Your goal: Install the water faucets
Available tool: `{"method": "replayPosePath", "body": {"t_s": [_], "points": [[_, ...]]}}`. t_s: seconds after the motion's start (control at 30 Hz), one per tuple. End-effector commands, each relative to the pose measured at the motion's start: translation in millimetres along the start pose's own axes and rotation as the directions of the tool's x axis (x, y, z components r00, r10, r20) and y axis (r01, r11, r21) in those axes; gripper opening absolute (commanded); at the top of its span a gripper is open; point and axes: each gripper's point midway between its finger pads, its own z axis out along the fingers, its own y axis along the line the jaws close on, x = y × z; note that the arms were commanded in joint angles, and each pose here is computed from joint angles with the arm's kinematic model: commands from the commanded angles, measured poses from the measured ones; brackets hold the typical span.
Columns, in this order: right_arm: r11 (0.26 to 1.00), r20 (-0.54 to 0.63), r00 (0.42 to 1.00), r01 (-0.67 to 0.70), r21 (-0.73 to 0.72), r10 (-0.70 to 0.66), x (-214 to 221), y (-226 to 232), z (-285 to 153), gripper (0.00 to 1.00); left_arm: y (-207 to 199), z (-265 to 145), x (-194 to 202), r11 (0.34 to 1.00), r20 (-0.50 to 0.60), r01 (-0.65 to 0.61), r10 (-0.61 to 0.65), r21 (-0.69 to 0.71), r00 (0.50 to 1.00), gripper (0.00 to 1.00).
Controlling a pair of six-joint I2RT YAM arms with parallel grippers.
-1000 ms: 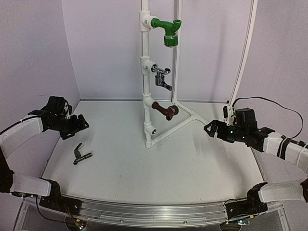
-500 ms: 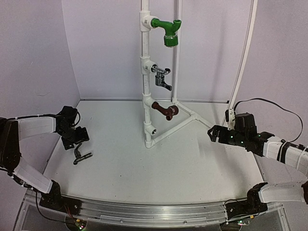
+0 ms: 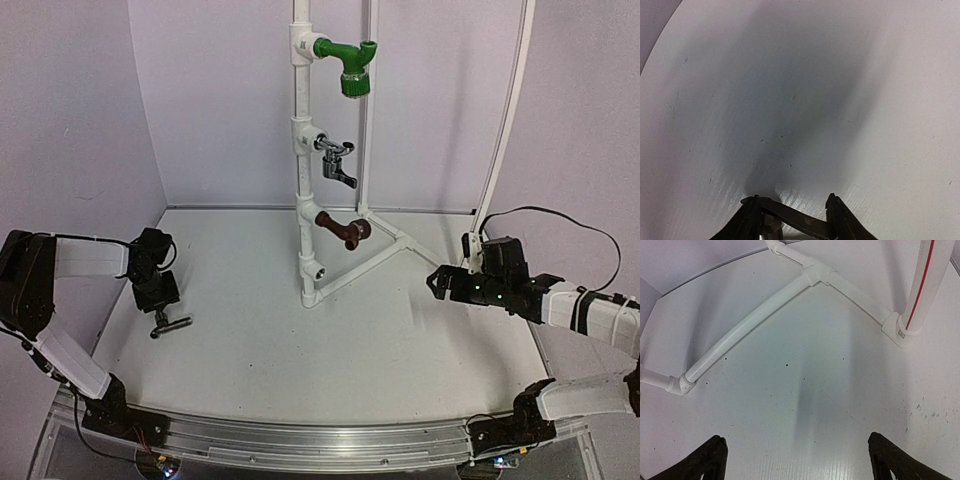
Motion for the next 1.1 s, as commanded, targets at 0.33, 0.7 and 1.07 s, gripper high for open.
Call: {"method": "replayPosePath", "body": {"t_s": [0.33,0.7,1.07], "points": [[0.995,0.019,1.000,0.016,-0.099,-0.015,-7,20,-1,0.98,-21,-31,-14,0.994,0.081,-0.036,0.028,0.102,0.996,0.10],[0.937,-0.003,0.999,0.039,-0.347,-0.043,6,78,-6,0.98,-117,-148,-9,0.640,0.069,-0.026,-0.042,0.768,0.997,0.00],[0.604,0.051,0.993,0.103,-0.791,-0.102,31,217,-58,0.98,-224,-320,82,-0.090,0.202,-0.189,0.162,0.978,0.966,0.00]]}}
